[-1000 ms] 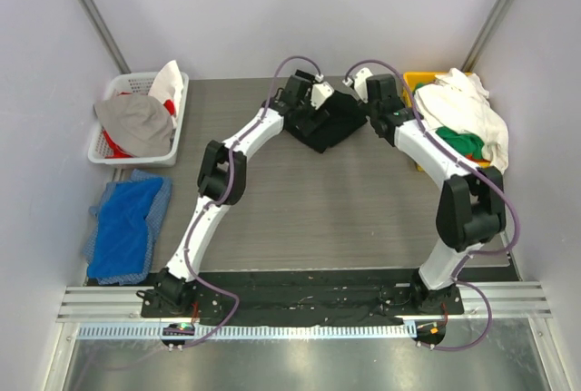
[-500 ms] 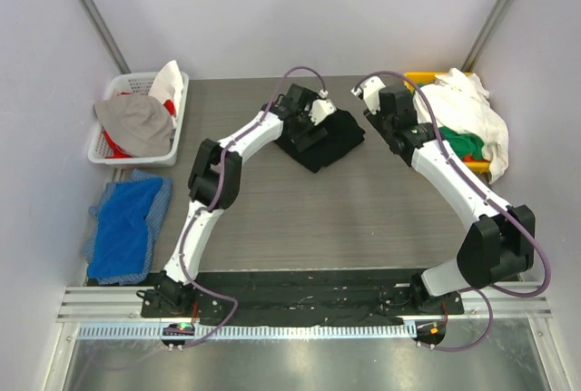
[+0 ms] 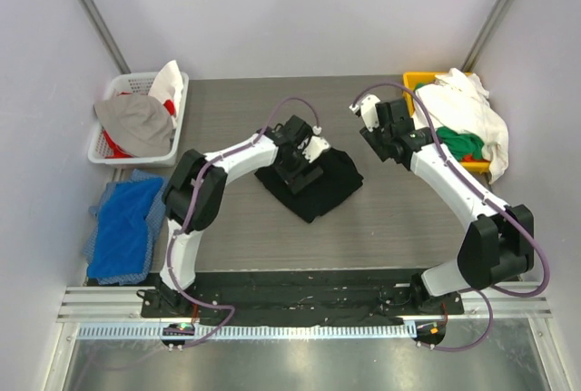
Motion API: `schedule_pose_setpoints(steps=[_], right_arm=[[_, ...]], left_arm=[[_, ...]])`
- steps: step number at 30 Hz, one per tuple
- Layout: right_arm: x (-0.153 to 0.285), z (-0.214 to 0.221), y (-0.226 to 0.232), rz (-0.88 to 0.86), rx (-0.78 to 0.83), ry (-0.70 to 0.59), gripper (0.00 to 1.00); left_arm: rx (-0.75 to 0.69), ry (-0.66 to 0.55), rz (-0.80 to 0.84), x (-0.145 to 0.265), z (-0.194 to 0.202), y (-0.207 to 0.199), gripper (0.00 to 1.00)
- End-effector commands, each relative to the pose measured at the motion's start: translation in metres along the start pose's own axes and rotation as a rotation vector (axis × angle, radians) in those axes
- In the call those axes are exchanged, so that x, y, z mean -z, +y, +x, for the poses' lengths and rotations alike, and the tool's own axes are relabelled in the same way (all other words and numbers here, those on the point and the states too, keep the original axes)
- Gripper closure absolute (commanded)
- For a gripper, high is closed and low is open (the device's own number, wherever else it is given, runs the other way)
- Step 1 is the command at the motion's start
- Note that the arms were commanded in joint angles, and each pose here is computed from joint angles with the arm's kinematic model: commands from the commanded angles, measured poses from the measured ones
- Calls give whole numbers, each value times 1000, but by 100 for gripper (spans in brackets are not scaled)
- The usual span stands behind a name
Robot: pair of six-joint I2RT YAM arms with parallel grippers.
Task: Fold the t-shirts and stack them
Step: Fold the long partially folded tshirt into a neat square
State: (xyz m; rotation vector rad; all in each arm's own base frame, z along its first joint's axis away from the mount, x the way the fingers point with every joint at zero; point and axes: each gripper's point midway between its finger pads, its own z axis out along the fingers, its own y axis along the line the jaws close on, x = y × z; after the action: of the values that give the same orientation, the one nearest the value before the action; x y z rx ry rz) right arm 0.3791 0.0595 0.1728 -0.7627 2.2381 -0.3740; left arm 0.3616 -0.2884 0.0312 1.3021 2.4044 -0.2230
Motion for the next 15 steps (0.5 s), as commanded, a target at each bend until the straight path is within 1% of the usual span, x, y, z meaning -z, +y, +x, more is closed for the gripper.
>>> schedule_pose_setpoints(steps=[1,4,5,7,11,12,13,15], right_arm=[[20,-6,18,-109,-45,-60,53],[24,-4,30,-174,-44,-74,53],[24,-5,34,-191,-43,-80,53],[23,-1,36,-199,-40,-68,53],[22,4,40,-214,-30,-48,53],[22,6,41,-215,-32,-43,53],[23,6,40,-212,-31,-45,53],[23,8,40,-209,-30,-44,53]], left_arm=[[196,8,14,27,16,-20,0],[283,-38,13,43,11,-25,0],[315,-67,-1,51,6,-24,0],[333,-125,-51,61,-8,-13,0],[300,-260,-102,88,-47,3,0],[299,-265,-100,89,-52,4,0],[294,-294,-103,97,-64,7,0],[287,-299,-101,98,-70,9,0]])
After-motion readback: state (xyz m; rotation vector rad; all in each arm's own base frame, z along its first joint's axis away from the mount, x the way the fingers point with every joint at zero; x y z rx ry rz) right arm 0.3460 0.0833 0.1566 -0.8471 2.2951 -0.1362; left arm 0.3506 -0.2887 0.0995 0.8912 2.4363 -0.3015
